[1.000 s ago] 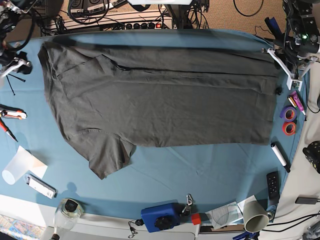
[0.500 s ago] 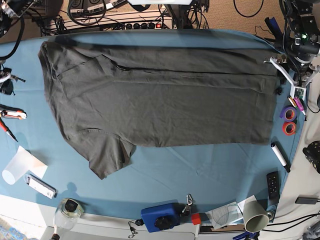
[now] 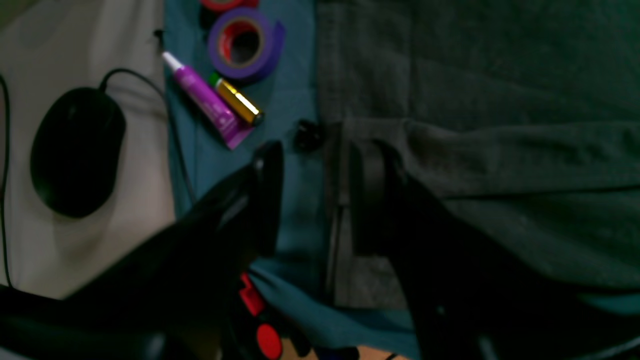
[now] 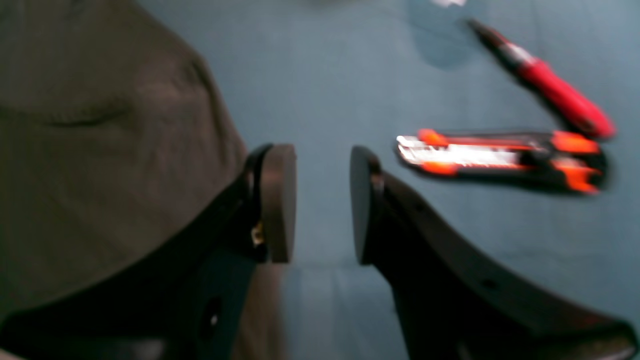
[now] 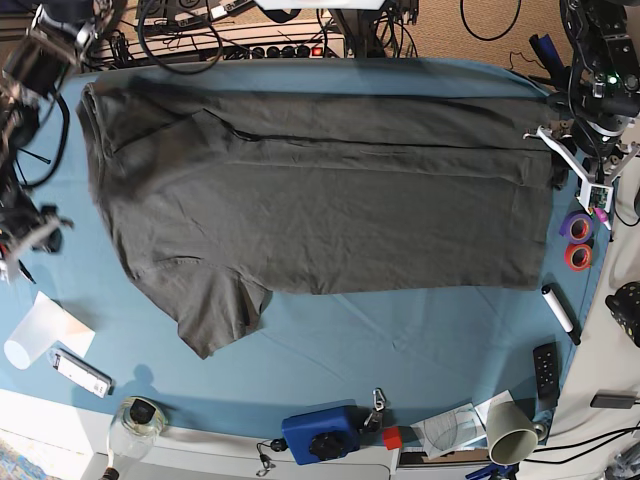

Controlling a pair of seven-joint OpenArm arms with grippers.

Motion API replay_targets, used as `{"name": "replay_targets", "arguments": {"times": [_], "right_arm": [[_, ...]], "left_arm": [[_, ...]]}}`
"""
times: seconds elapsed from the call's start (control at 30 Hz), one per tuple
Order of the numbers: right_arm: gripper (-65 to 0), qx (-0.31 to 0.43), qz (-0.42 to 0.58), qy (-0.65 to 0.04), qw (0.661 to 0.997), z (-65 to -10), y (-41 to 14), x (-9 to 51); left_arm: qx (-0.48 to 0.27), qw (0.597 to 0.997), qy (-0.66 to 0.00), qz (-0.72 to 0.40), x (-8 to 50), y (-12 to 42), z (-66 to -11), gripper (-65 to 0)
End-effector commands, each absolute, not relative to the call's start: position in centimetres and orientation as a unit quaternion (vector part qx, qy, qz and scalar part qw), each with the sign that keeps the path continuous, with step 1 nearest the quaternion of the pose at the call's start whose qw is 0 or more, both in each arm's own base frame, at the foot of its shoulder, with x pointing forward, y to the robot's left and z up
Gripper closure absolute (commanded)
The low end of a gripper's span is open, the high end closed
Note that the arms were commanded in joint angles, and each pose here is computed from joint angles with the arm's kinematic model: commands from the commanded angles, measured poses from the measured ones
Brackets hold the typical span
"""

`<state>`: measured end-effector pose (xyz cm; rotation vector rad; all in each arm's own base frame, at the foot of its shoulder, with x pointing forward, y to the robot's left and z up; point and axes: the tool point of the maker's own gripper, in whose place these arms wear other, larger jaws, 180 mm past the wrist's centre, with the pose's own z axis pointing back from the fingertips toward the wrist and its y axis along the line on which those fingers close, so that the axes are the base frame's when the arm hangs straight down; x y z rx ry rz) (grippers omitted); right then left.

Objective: Fold the T-shirt properly
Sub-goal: 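Release the shirt and raise both grippers away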

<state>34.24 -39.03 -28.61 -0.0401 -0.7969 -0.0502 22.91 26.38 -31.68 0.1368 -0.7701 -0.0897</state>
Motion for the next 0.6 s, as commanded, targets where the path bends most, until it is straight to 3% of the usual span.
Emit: {"name": "replay_targets", "arguments": {"times": [0.0, 0.23, 0.57], "right_arm": [[-19.1, -0.031, -0.022, -0.437, 0.899, -25.2, -39.7, 36.5], [-19.1, -0.022, -0.022, -0.435, 0.900, -23.9, -38.7, 42.1], [-19.0, 0.053, -0.031, -0.362, 0.930, -30.9, -36.5, 43.8]], "left_arm": [[0.073, 0.916, -0.392, -0.049, 23.4, 26.5, -30.6, -22.6], [0.072, 0.916, -0.392, -0.049, 23.4, 26.5, -30.7, -22.6], [0.069, 0.916, -0.393, -0.048, 23.4, 26.4, -30.7, -22.6]]}}
